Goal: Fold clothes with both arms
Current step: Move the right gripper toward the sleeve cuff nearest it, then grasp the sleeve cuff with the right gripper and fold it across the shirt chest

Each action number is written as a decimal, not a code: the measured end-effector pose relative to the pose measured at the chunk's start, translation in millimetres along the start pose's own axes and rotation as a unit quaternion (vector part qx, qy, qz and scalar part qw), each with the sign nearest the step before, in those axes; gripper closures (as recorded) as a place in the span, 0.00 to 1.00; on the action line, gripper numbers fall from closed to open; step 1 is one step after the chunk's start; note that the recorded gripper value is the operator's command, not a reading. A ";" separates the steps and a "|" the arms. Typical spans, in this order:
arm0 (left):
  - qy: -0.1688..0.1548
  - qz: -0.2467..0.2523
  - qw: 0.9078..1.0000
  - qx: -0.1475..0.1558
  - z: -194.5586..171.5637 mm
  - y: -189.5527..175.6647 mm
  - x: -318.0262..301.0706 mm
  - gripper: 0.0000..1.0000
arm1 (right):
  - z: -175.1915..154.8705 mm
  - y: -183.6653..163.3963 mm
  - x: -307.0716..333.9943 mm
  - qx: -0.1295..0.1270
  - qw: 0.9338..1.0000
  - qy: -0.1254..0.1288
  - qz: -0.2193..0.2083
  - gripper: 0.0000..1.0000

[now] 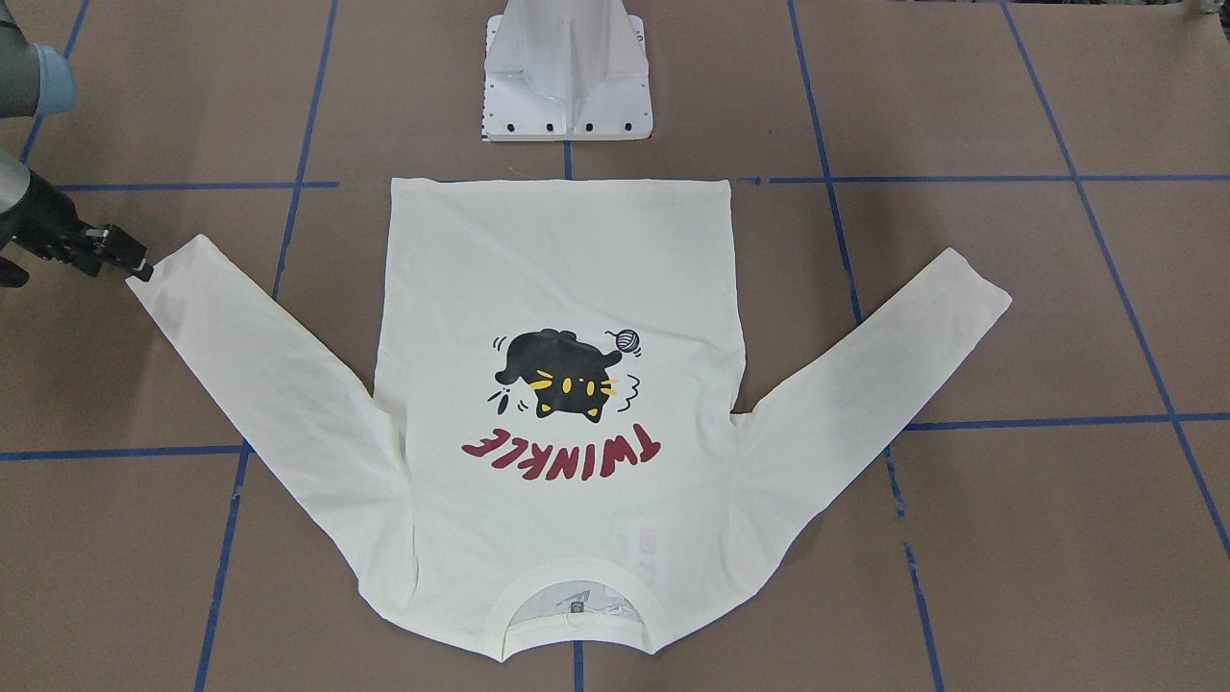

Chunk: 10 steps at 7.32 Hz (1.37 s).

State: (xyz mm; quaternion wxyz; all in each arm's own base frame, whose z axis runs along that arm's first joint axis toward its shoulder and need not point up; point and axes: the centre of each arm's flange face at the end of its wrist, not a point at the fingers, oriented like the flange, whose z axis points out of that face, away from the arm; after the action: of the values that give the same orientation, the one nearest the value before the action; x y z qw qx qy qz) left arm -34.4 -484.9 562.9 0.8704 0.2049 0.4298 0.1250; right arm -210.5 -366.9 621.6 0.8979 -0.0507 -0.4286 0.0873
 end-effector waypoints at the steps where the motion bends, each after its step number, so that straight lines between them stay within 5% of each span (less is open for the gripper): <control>1: 0.002 0.000 1.000 0.000 -0.4 0.3 0.7 0.00 | 2.7 -0.7 -0.4 -0.002 1.000 0.001 0.000 0.35; 3: 0.008 0.000 1.000 0.001 -1.0 0.9 1.8 0.00 | 5.4 -0.2 -2.5 -0.004 1.000 0.001 -0.002 0.38; 4: 0.008 0.000 1.000 0.001 -1.0 1.2 1.9 0.00 | 6.4 0.5 -3.6 -0.005 1.000 0.001 -0.003 0.50; 6: 0.009 0.000 1.000 0.001 -1.3 1.4 2.4 0.00 | 8.3 1.1 -6.9 -0.007 1.000 0.000 -0.006 1.00; 10: 0.010 0.001 1.000 0.001 -1.1 1.7 2.2 0.00 | 8.2 1.8 -17.7 -0.013 1.000 -0.008 -0.022 1.00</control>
State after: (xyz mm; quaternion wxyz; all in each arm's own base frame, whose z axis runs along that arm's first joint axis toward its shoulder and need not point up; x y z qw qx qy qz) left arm -34.1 -482.3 561.5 0.8660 0.2046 0.4382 0.1271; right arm -228.0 -368.5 612.9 0.8956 -0.0518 -0.4375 0.0621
